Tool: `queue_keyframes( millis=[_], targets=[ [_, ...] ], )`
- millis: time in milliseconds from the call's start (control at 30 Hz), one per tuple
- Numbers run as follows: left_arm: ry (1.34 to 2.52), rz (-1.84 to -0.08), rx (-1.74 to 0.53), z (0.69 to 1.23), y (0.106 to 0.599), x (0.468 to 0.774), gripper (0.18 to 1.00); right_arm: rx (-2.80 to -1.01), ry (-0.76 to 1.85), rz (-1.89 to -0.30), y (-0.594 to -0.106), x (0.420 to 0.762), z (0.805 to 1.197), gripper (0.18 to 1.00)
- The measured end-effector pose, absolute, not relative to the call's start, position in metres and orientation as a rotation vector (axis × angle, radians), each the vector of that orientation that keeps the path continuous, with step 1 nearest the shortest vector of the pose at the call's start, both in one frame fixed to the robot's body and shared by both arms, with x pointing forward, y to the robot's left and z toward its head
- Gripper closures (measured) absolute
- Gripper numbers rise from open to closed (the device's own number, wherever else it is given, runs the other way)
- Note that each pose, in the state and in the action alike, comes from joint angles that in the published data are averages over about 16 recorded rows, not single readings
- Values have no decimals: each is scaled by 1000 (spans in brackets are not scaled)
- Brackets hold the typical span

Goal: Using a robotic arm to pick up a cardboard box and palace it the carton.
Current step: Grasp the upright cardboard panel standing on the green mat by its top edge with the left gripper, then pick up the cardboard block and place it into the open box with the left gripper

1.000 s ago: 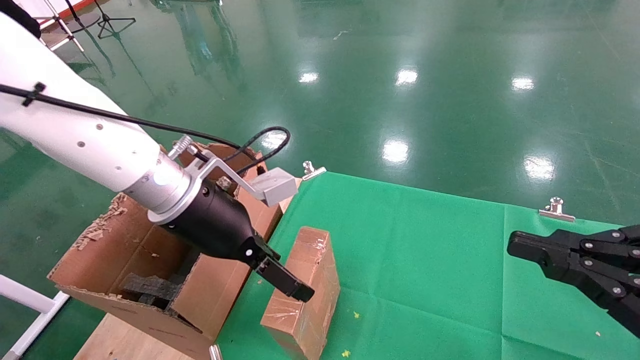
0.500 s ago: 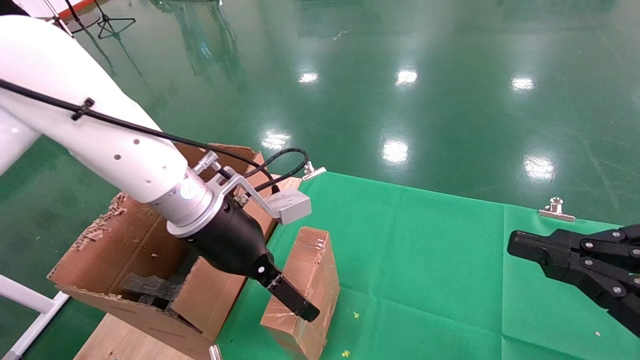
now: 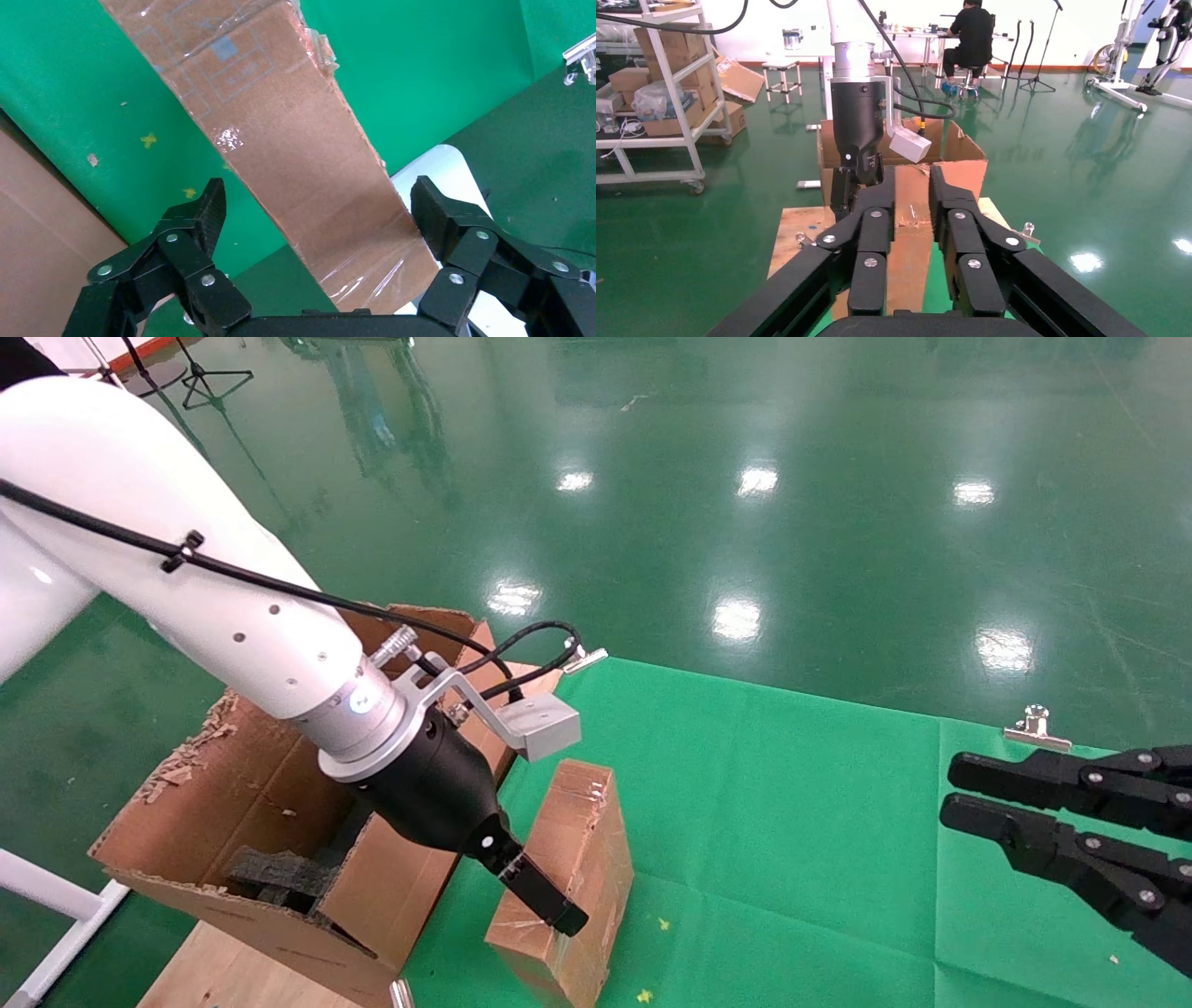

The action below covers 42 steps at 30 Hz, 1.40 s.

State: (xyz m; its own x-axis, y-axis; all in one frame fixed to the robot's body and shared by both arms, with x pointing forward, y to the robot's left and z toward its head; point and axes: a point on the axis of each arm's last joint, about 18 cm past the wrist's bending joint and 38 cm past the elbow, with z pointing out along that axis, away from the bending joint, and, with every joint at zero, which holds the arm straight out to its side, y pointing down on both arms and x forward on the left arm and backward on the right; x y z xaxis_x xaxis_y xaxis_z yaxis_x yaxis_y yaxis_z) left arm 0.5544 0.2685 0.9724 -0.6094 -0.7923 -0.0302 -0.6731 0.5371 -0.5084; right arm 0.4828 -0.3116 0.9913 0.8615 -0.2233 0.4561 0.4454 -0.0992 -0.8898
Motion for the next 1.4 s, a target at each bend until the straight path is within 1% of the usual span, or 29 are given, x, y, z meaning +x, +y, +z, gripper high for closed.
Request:
queue_keyframes(
  millis=[167, 233, 367, 433, 633, 767, 867, 933, 1067, 1167, 1333, 1400],
  targets=[
    [2519, -676, -1230, 973, 269, 554, 238, -1575, -180, -566, -312, 483, 991, 880],
    [2519, -679, -1230, 973, 269, 554, 253, -1575, -180, -566, -312, 483, 991, 844],
    [2519, -683, -1231, 973, 269, 554, 311, -1575, -180, -566, -312, 483, 991, 779],
    [2519, -685, -1232, 974, 269, 554, 334, -1575, -180, -566, -312, 483, 991, 732],
    [2519, -688, -1232, 974, 269, 554, 453, -1575, -180, -566, -312, 483, 991, 605],
    [2516, -693, -1234, 974, 270, 554, 558, -1575, -180, -566, -312, 483, 991, 515],
    [2503, -713, -1236, 978, 271, 554, 616, -1575, -180, -566, -312, 483, 991, 446],
    [2488, -739, -1238, 983, 274, 554, 669, -1575, -180, -566, -312, 483, 991, 405],
    [2436, -823, -1237, 1000, 282, 553, 745, -1575, -180, -566, -312, 483, 991, 335],
    [2370, -910, -1231, 1022, 293, 552, 802, -1574, -180, -566, -312, 483, 991, 286],
    [2199, -1045, -1201, 1071, 326, 545, 848, -1574, -180, -566, -312, 483, 991, 226],
    [2120, -1082, -1188, 1092, 342, 540, 867, -1574, -180, -566, -312, 483, 991, 215]
  ],
)
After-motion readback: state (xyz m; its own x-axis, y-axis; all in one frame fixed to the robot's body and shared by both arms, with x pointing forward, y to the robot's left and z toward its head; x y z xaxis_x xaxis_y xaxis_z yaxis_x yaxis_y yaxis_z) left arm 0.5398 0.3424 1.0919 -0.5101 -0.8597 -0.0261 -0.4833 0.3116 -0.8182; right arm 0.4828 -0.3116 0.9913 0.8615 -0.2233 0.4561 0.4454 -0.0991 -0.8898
